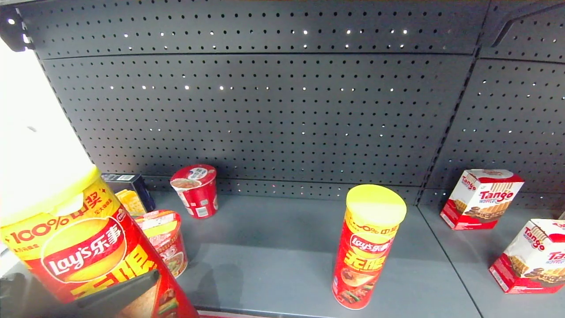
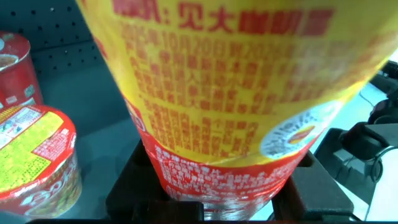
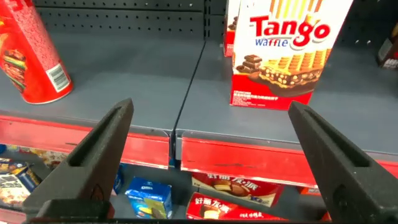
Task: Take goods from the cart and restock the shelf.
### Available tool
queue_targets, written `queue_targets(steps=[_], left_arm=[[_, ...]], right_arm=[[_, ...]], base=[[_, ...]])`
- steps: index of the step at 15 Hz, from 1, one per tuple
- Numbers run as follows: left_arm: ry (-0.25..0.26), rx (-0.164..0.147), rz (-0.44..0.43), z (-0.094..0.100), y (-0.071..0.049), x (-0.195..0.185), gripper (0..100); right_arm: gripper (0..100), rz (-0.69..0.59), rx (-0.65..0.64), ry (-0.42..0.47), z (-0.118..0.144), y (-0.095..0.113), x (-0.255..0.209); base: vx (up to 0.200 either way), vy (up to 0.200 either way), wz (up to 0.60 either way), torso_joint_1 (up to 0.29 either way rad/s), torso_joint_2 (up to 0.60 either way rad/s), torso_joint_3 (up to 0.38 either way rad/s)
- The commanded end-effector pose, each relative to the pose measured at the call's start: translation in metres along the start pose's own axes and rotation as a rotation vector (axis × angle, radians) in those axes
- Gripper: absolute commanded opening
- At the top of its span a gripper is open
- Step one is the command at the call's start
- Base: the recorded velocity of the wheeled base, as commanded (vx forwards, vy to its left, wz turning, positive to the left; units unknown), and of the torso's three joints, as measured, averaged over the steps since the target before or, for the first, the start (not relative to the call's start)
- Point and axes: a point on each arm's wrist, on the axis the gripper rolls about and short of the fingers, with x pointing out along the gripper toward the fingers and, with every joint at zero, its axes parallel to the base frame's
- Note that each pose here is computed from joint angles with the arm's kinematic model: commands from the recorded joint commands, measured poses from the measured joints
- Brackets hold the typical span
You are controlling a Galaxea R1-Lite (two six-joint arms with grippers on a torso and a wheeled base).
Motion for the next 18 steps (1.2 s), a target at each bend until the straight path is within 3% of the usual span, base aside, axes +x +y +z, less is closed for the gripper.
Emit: queue_targets(steps=[1, 5, 12, 15, 18], left_arm=[[-0.009, 0.004, -0.004, 0.003, -0.001, 0.0, 0], [-0.048, 0.024, -0.028, 0.023, -0.004, 0.006, 0], [-0.048, 0.025, -0.03, 0.034, -0.001, 0.018, 0], [-0.025, 0.014, -0.022, 0.04, 0.006, 0.034, 0], [-0.013, 0.025, -0.018, 0.052, 0.013, 0.056, 0]], right_arm=[[100, 0.001, -0.001, -0.002, 0.0, 0.0, 0.0], [100, 0.002, 0.001, -0.001, 0.0, 0.0, 0.0], [100, -0.009, 0.006, -0.004, 0.0, 0.0, 0.0], [100, -0.009, 0.006, -0.004, 0.0, 0.0, 0.0], [100, -0.009, 0.006, -0.004, 0.0, 0.0, 0.0]], base=[[0.0, 0.0, 0.0, 0.0, 0.0, 0.0], [0.0, 0.0, -0.3, 0.001, 0.0, 0.0], [0.0, 0.0, -0.09, 0.0, 0.0, 0.001], [0.0, 0.0, 0.0, 0.0, 0.0, 0.0], [0.0, 0.0, 0.0, 0.0, 0.0, 0.0]])
